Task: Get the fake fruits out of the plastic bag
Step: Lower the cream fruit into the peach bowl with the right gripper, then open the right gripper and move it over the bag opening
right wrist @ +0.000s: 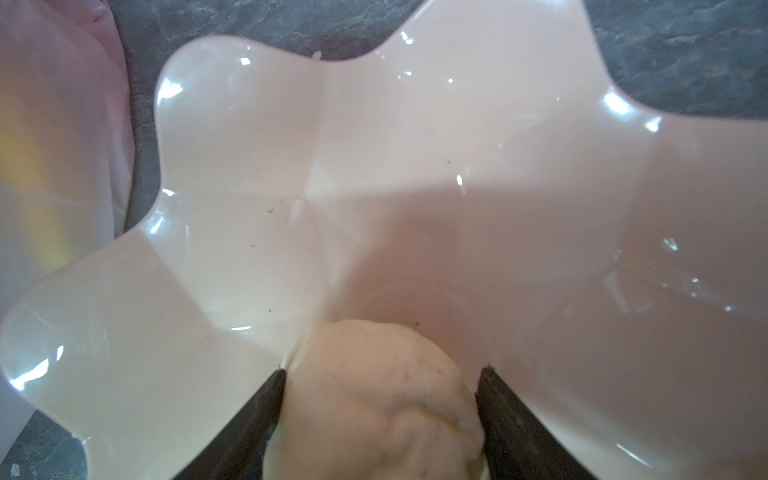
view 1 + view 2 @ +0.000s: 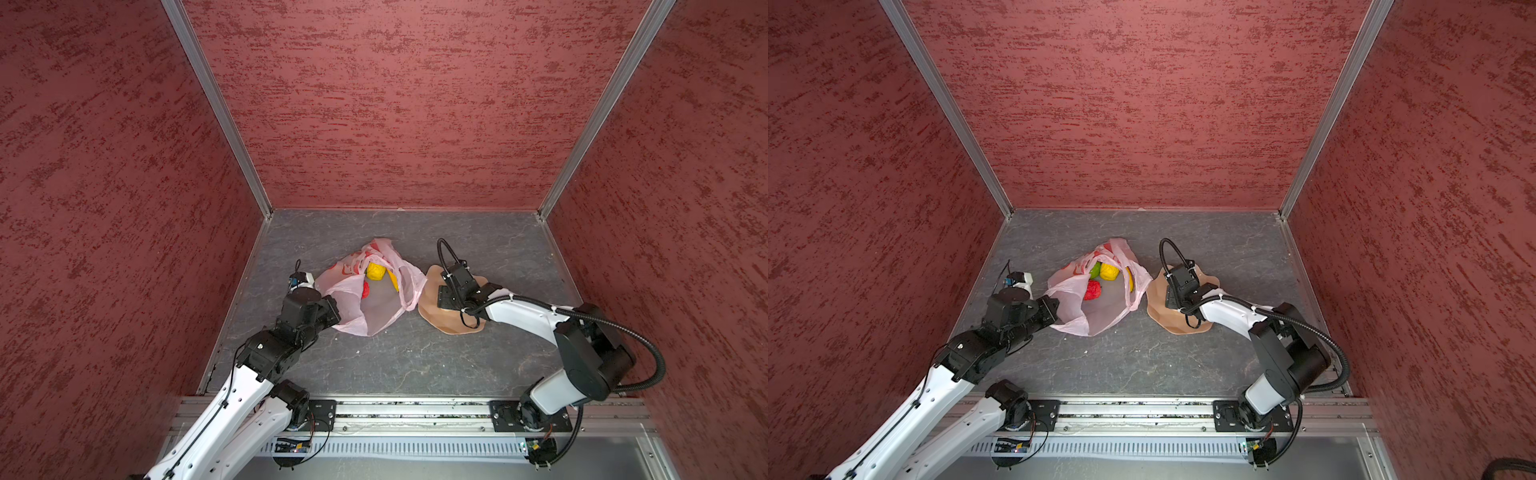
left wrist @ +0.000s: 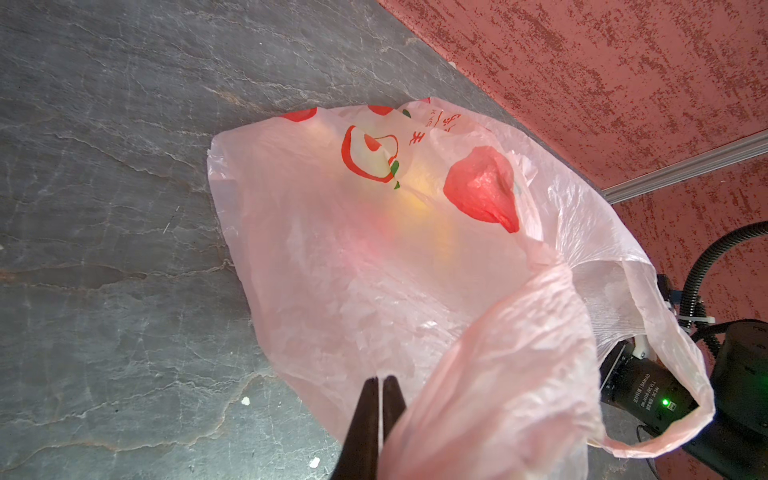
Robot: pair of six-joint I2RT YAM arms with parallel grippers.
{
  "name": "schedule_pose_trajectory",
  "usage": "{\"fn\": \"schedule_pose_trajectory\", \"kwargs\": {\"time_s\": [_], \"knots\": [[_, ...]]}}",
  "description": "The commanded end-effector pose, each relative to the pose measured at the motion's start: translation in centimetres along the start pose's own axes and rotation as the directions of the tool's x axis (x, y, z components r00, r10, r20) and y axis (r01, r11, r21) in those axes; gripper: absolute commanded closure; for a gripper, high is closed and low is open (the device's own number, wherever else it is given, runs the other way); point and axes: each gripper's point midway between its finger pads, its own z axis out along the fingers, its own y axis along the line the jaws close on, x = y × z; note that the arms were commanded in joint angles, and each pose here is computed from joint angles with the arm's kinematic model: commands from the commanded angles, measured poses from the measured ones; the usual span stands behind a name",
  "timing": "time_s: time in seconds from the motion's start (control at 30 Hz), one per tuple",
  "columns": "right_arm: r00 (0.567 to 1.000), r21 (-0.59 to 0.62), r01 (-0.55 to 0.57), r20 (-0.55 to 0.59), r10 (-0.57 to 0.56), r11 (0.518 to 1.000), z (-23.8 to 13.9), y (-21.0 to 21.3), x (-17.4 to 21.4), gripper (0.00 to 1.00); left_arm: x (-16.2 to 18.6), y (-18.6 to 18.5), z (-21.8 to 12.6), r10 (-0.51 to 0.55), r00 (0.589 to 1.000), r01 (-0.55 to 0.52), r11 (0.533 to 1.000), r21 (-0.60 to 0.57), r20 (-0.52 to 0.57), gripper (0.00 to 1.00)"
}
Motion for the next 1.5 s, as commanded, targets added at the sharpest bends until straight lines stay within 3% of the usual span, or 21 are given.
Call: {"fn": "schedule_pose_trajectory", "kwargs": {"time_s": [0.0,0.43,0.73,0.93,1.13,1.33,1.47], "knots": [[1.000,-0.043,-0.016,0.021,0.017,0.999,-0.5,0.9,-0.9,0.26,-0.5,-0.1,-0.4,0.008,1.000,-0.008,1.000,-0.001,0.014,0.92],[1.000,-0.071,0.006,0.023,-0.004,0.997,-1.3,1.6,-1.4,0.22,-0.3,0.3,-0.2,0.007,1.000,-0.007,1.000,-0.007,0.015,0.92],[0.998,-0.087,0.007,0.070,-0.001,0.996,-4.1,1.8,-3.0,0.21,-0.4,0.6,-0.5,0.005,1.000,-0.005,1.000,-0.012,0.022,0.92],[0.990,-0.117,0.017,0.143,0.000,0.993,-8.2,2.2,-5.3,0.24,0.1,1.4,-0.8,0.023,1.000,-0.023,0.999,-0.037,0.003,0.92],[0.955,-0.171,0.073,0.296,-0.019,0.983,-14.4,3.8,-8.7,0.31,0.6,2.6,-1.4,0.037,0.999,-0.039,0.996,-0.085,-0.017,0.92],[0.915,-0.278,0.249,0.381,-0.132,0.928,-19.2,10.2,-10.4,0.37,1.2,3.6,-1.8,0.042,0.998,-0.049,0.990,-0.131,-0.050,0.92],[0.884,-0.387,0.395,0.406,-0.231,0.833,-20.8,16.9,-9.3,0.39,1.3,4.3,-2.2,0.033,0.998,-0.040,0.986,-0.162,-0.044,0.93]]}}
